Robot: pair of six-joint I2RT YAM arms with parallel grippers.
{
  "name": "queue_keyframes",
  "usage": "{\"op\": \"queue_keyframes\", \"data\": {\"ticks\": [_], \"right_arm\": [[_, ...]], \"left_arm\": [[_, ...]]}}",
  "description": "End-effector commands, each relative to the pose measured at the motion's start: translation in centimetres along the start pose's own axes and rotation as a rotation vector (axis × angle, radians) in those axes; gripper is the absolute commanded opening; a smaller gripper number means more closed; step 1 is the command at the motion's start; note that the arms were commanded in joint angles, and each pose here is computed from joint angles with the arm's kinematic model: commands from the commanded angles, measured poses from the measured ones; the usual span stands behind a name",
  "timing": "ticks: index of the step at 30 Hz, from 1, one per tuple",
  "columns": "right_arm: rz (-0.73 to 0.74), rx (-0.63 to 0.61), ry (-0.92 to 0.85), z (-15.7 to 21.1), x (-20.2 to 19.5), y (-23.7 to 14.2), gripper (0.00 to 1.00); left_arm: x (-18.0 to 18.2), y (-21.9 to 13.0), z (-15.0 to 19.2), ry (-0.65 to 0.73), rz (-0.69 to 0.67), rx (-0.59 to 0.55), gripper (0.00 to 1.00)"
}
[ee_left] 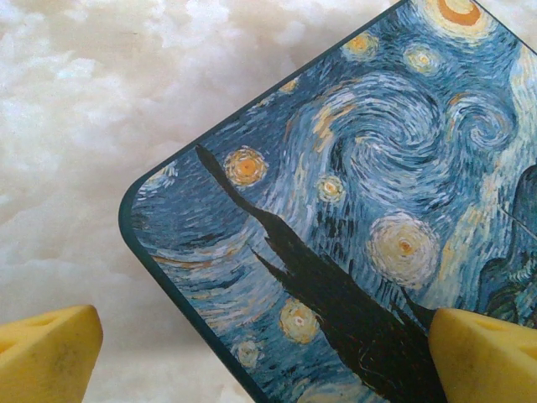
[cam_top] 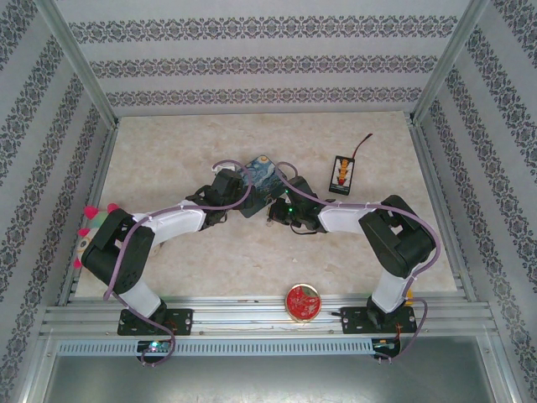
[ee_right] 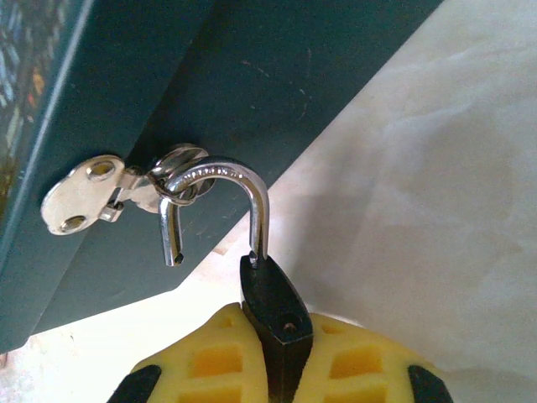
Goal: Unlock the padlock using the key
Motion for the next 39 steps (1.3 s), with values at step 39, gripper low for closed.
{"op": "queue_keyframes", "data": {"ticks": [39], "right_arm": [[-0.092,-0.108,0.042,-3.2,1.6,0.1,0.00]], "left_arm": [[0.1,0.2,2.6,0.002,0.013,0.090,0.98]]}}
Point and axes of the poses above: each hand's point on the last joint's axis, 136 mm out from that joint toward the fingers, its own y axis out along the fingers, its own x axis along the line the jaws close on, z = x × y, the point moved 5 cm from there along -y, back along the fingers, and after that the axes turned 2 degrees about y, right-handed, at the moved point
